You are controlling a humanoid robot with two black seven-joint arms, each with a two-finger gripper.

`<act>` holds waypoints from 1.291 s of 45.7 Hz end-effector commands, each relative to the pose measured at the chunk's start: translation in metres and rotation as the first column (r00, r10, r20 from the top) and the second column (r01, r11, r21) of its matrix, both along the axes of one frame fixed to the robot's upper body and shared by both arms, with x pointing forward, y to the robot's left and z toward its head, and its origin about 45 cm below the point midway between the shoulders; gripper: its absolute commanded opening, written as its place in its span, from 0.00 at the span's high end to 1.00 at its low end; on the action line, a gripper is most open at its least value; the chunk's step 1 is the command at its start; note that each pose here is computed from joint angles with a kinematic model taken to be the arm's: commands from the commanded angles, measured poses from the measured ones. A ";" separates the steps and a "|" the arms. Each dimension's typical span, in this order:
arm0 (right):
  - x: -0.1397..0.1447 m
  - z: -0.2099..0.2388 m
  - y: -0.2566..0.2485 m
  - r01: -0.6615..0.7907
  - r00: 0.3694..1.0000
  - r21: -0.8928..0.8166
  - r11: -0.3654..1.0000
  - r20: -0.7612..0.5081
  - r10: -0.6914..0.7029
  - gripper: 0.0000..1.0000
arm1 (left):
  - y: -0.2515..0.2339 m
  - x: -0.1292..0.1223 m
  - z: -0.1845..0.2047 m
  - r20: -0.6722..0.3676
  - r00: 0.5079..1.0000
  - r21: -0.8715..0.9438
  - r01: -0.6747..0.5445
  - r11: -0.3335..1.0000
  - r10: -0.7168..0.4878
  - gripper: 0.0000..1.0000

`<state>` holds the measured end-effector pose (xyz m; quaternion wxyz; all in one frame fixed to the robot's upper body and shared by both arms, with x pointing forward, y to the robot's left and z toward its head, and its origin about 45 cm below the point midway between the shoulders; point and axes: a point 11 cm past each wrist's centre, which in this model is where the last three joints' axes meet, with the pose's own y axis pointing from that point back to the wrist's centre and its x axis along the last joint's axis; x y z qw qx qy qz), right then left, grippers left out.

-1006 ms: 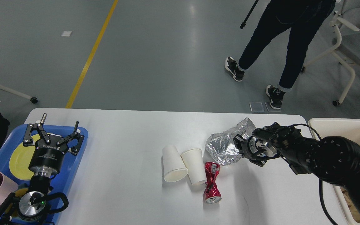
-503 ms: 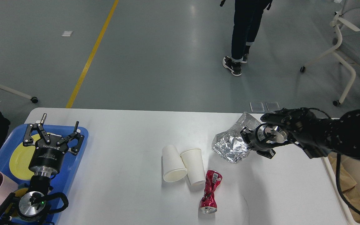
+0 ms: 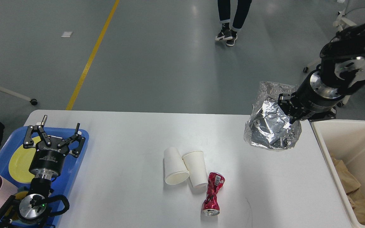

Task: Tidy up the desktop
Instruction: 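Lift the foil packet and carry it over the white bin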

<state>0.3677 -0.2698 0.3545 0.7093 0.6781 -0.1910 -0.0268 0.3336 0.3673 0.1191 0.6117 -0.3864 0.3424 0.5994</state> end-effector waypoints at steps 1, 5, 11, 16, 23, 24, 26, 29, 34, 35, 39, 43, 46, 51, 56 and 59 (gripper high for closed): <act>-0.022 0.039 0.007 -0.060 0.998 0.046 0.997 -0.002 0.060 1.00 | 0.000 0.000 0.000 -0.001 1.000 0.000 0.001 1.000 -0.001 0.04; -0.032 0.060 0.002 -0.060 0.998 0.021 0.998 0.027 0.059 1.00 | 0.000 0.000 0.000 0.000 1.000 0.000 -0.001 1.000 0.001 0.04; -0.033 0.065 -0.001 -0.053 0.998 0.016 0.998 0.031 0.053 1.00 | 0.000 0.000 0.000 -0.001 1.000 0.000 0.001 1.000 -0.001 0.04; -0.035 0.066 -0.001 -0.051 0.999 0.019 0.998 0.016 0.051 1.00 | 0.000 0.000 0.000 -0.001 1.000 0.000 0.001 1.000 -0.001 0.04; -0.040 0.066 -0.017 -0.008 1.000 0.008 1.000 -0.017 0.008 1.00 | 0.000 0.000 0.000 0.001 1.000 0.000 0.001 1.000 -0.001 0.04; -0.040 0.067 -0.020 0.001 1.000 0.006 1.000 -0.019 -0.001 1.00 | 0.000 0.000 0.000 -0.001 1.000 0.000 0.001 1.000 -0.001 0.04; -0.042 0.067 -0.026 0.019 1.000 0.002 1.000 -0.023 -0.019 1.00 | 0.000 0.000 0.000 -0.001 1.000 0.000 0.001 1.000 -0.001 0.04; -0.044 0.066 -0.035 0.050 0.999 0.019 0.999 -0.022 -0.049 1.00 | 0.000 0.000 0.000 -0.001 1.000 0.000 0.001 1.000 -0.001 0.04; -0.041 0.062 -0.040 0.063 0.998 0.054 0.997 -0.013 -0.062 1.00 | 0.000 0.000 0.001 0.006 1.000 0.001 0.004 1.000 -0.004 0.04; -0.039 0.062 -0.038 0.059 0.998 0.059 0.996 -0.009 -0.059 1.00 | 0.000 0.000 0.001 0.008 1.000 -0.001 0.004 1.000 -0.004 0.04; -0.036 0.064 -0.029 0.039 0.999 0.075 0.996 0.000 -0.040 1.00 | 0.000 0.000 0.001 0.008 1.000 -0.001 0.004 1.000 -0.004 0.04; -0.035 0.063 -0.018 0.034 0.999 0.112 0.993 -0.003 -0.034 1.00 | 0.000 0.000 0.001 0.008 1.000 -0.001 0.004 1.000 -0.004 0.04; -0.034 0.063 -0.013 0.034 0.999 0.124 0.992 -0.002 -0.034 1.00 | 0.000 0.000 0.001 0.008 1.000 -0.001 0.004 1.000 -0.004 0.04; -0.034 0.062 -0.010 0.028 1.000 0.115 0.993 -0.005 -0.028 1.00 | 0.000 0.000 0.001 0.008 1.000 -0.001 0.004 1.000 -0.004 0.04; -0.034 0.062 -0.009 0.038 0.999 0.129 0.991 -0.006 -0.038 1.00 | 0.000 0.000 0.001 0.008 1.000 -0.001 0.004 1.000 -0.004 0.04; -0.034 0.062 -0.010 0.045 0.999 0.130 0.991 -0.008 -0.045 1.00 | 0.000 0.000 0.001 0.008 1.000 -0.001 0.004 1.000 -0.004 0.04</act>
